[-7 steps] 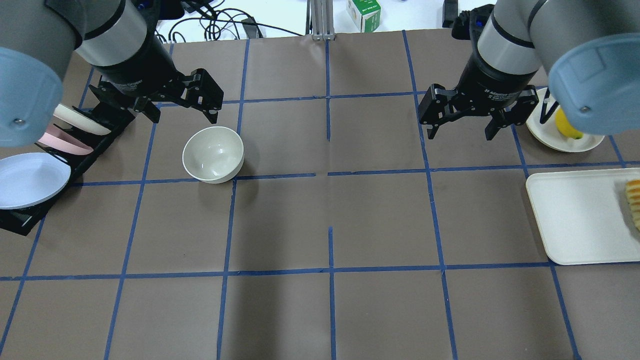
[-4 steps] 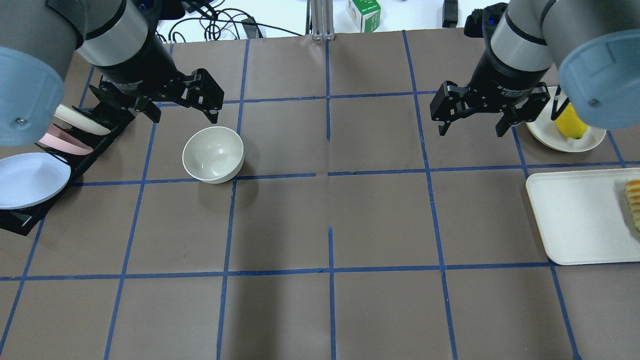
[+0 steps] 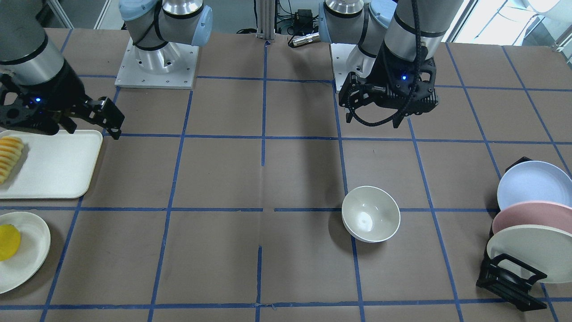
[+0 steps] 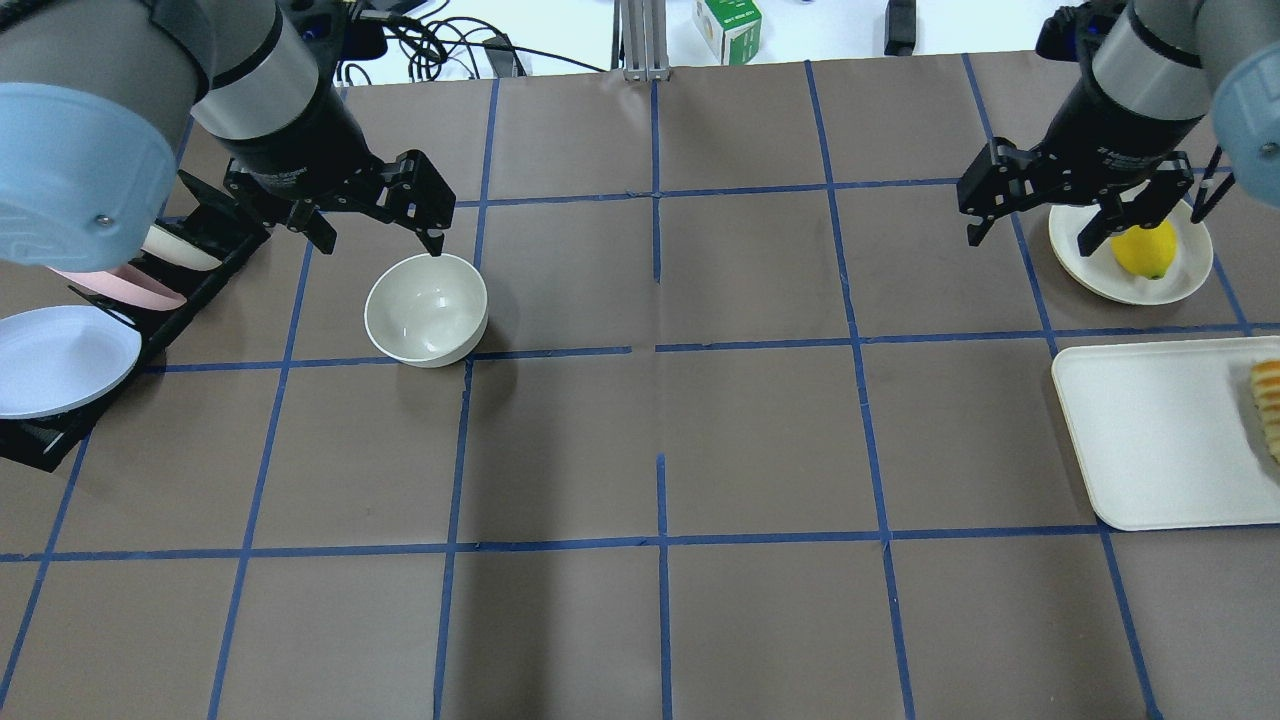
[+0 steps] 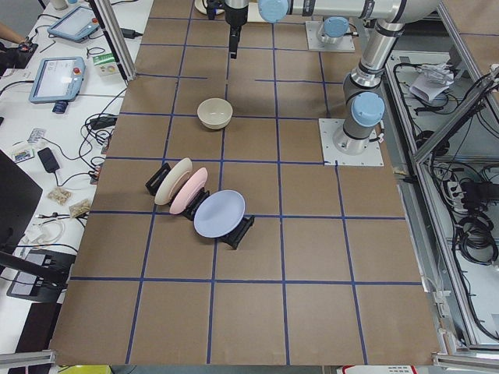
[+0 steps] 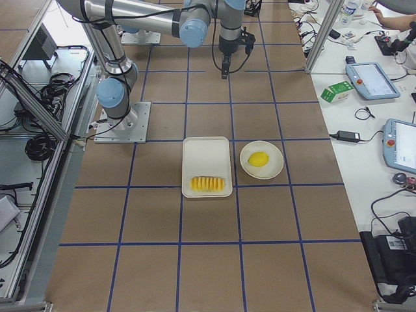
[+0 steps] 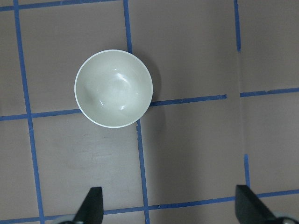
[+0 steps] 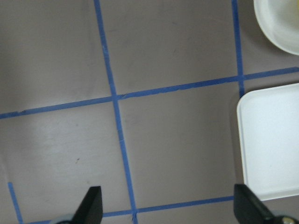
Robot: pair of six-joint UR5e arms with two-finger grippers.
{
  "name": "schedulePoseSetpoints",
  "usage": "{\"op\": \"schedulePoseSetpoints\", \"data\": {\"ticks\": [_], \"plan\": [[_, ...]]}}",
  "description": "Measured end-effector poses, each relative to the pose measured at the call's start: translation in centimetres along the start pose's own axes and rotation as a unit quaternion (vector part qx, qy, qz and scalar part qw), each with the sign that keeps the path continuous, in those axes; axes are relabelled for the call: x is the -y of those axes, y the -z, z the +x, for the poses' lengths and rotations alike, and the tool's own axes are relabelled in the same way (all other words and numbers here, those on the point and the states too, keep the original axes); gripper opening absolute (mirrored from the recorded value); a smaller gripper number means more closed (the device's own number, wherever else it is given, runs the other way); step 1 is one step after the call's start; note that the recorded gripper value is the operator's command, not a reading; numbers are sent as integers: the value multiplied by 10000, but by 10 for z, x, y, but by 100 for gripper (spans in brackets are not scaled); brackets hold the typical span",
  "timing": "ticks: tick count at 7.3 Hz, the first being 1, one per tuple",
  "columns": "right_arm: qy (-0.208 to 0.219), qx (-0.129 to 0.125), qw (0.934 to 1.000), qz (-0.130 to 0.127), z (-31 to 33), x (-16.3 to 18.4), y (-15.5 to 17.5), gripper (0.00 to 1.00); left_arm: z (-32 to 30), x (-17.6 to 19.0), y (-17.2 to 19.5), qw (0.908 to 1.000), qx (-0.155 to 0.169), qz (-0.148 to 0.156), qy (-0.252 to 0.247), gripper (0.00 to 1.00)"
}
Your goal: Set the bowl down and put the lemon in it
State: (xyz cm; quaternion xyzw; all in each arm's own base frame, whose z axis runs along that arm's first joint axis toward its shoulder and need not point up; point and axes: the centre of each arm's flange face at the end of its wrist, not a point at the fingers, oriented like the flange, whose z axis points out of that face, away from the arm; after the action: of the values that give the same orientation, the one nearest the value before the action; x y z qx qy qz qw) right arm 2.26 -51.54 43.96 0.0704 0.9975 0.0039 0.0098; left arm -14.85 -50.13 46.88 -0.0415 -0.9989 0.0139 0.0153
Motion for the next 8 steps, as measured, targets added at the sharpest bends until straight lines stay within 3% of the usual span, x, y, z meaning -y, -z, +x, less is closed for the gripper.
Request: {"op": "schedulePoseSetpoints", "data": {"ticks": [2, 4, 6, 7, 8], "plan": [[191, -49, 9997, 174, 67, 32, -16, 100, -48, 37, -67, 9983, -30, -446, 361, 100], [500, -186, 9977, 420, 119, 66, -45, 100, -90, 70, -142, 9984, 29, -451, 347, 100], [880, -333, 9935, 642, 164, 100, -87, 100, -135, 79, -216, 9988, 176, -326, 317, 98], [994, -356, 9923, 646, 191, 112, -106, 100, -145, 75, -241, 9987, 189, -330, 325, 75], [1060, -372, 9917, 631, 213, 124, -122, 100, -150, 72, -252, 9988, 179, -329, 326, 36]]}}
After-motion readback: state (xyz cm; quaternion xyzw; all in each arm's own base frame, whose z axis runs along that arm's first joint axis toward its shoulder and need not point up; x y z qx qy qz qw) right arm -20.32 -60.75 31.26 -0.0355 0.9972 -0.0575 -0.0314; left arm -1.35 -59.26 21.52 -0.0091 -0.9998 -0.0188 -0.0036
